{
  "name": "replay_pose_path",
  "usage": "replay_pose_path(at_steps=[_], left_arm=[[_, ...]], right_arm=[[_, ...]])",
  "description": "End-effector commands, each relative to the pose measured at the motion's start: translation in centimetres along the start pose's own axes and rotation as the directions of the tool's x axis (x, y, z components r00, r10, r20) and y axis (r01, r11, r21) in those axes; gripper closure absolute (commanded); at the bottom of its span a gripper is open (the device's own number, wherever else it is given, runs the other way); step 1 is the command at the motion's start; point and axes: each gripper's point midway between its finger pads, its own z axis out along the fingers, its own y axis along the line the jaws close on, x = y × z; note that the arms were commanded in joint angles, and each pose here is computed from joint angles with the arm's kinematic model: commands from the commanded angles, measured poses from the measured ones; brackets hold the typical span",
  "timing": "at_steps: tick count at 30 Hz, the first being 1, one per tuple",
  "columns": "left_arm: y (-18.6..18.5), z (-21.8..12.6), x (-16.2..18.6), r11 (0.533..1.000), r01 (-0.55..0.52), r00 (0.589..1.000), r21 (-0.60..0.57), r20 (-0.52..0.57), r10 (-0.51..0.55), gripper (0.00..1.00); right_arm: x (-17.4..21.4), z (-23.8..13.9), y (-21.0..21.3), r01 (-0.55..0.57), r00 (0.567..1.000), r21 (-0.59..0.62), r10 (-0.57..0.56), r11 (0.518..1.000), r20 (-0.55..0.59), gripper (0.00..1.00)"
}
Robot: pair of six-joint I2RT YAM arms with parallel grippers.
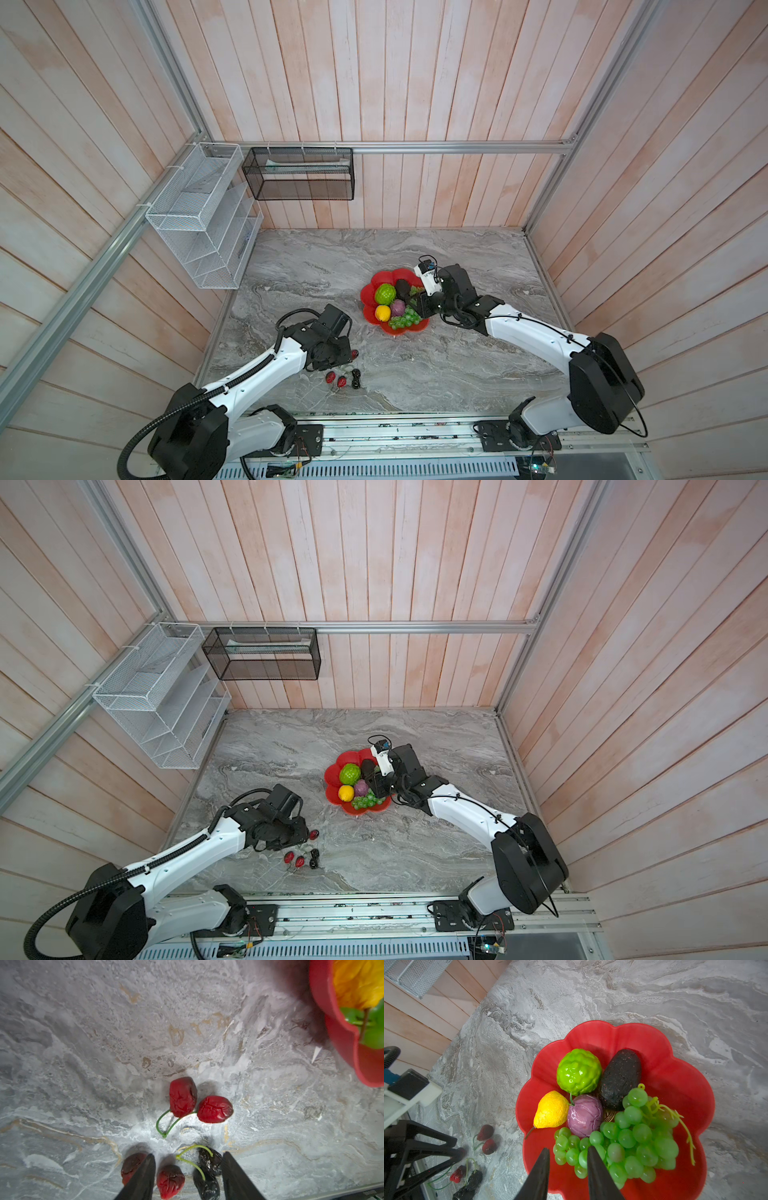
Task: Place and organize the fake fruits in the fruit bowl
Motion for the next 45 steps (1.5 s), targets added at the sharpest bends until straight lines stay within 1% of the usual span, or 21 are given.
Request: replay_pose_path(at_steps=[1,4,7,11,16,23,25,31,34,38,39,45], left_arm=[[1.2,0.6,0.7,0.999,0.035,0.999,-0.042,-0.02,-0.036,0.44],[1.0,1.0,1.2,0.998,0.048,0.998,-0.032,-0.031,-0.049,0.44],[1.4,1.3,1.5,0.997,0.05,0.998,-0.054,-0.034,-0.052,0.44],[0.7,1.7,2.1,0.999,0.034,0.998,-0.019,-0.043,-0.035,0.44],[0.1,2.1,1.9,0.998,-0.037,0.998,-0.054,-0.045,0.034,0.44],[-0.3,2.9,0.7,0.986,-0.12,0.993,-0.118,-0.036,0.116,0.45],[-0.4,3.0,0.4,0.983,-0.135,0.991,-0.123,-0.029,0.133,0.49],[-0.8,3.5,-0.4,0.975,-0.176,0.984,-0.138,-0.022,0.175,0.51],[-0.8,3.9,-0.4,0.97,-0.198,0.98,-0.144,-0.033,0.195,0.53],[-0.7,4.6,0.2,0.967,-0.211,0.977,-0.143,-0.065,0.203,0.6],[-0.6,4.6,0.4,0.967,-0.21,0.977,-0.142,-0.072,0.202,0.61],[-0.6,4.5,0.8,0.968,-0.217,0.975,-0.127,-0.077,0.209,0.69]], right_arm=[[0.2,0.6,0.5,-0.006,1.0,-0.034,0.006,0.999,0.002,0.7],[0.4,0.7,0.5,-0.004,1.0,-0.037,0.004,0.999,0.001,0.7],[0.7,0.9,0.4,-0.007,1.0,-0.035,0.007,0.999,0.0,0.71],[0.9,1.4,0.4,-0.008,1.0,-0.041,0.007,0.999,-0.014,0.72],[0.8,1.7,0.5,-0.018,1.0,-0.055,0.018,0.998,-0.007,0.72],[1.2,1.8,0.4,-0.026,1.0,-0.058,0.025,0.998,-0.012,0.72],[1.3,1.8,0.4,-0.027,1.0,-0.055,0.026,0.998,-0.013,0.72],[1.8,1.8,0.1,-0.032,0.999,-0.047,0.031,0.998,-0.019,0.72],[1.9,1.9,0.1,-0.031,0.999,-0.046,0.03,0.998,-0.022,0.72],[1.9,1.9,0.0,-0.031,0.999,-0.044,0.03,0.999,-0.022,0.72],[1.9,1.9,0.0,-0.032,0.999,-0.044,0.031,0.999,-0.022,0.72],[1.9,2.1,0.0,-0.037,0.999,-0.048,0.036,0.998,-0.019,0.72]])
